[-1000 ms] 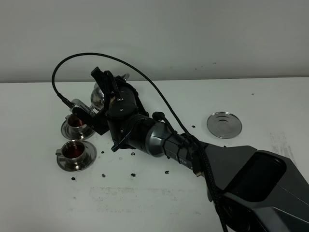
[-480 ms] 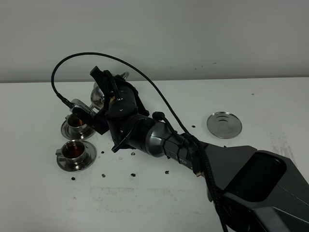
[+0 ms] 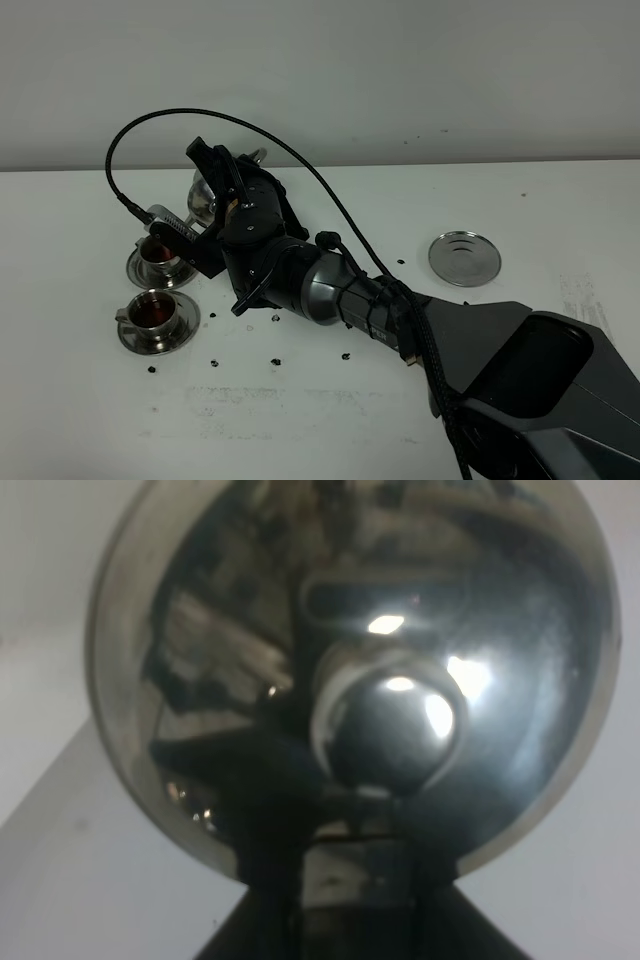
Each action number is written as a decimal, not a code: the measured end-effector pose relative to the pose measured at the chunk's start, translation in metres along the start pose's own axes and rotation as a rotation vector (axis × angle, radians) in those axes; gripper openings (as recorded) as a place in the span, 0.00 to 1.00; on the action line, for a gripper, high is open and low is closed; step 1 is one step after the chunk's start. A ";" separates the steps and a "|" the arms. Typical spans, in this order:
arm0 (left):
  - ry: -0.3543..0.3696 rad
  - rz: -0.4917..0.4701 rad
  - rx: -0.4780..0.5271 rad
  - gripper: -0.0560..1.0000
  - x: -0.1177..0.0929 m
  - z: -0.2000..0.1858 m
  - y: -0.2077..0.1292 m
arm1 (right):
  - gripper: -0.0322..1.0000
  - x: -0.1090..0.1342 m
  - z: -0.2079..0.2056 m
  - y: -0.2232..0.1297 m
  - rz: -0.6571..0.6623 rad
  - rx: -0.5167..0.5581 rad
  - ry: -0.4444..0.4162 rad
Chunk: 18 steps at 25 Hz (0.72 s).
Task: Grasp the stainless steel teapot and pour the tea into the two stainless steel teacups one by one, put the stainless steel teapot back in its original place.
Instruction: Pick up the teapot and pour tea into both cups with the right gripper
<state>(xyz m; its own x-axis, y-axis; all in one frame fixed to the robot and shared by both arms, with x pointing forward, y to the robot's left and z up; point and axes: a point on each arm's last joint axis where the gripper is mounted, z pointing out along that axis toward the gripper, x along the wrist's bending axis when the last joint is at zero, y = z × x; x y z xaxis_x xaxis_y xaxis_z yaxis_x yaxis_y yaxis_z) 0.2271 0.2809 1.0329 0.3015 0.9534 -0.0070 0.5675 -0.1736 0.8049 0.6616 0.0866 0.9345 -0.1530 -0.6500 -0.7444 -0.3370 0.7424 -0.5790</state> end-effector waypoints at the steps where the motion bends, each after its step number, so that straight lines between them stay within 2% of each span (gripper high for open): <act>1: 0.000 0.000 0.000 0.66 0.000 0.000 0.000 | 0.24 0.000 0.000 0.000 0.000 0.000 0.000; 18: 0.000 0.001 0.000 0.66 0.000 0.000 0.000 | 0.24 -0.001 0.000 -0.001 -0.016 0.007 -0.011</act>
<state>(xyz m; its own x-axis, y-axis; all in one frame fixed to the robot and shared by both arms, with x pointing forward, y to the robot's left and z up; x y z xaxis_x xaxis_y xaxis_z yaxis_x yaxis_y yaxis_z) 0.2271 0.2809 1.0329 0.3020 0.9533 -0.0063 0.5672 -0.1744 0.8049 0.6620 0.0867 0.9357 -0.1375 -0.6602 -0.7384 -0.3324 0.7330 -0.5935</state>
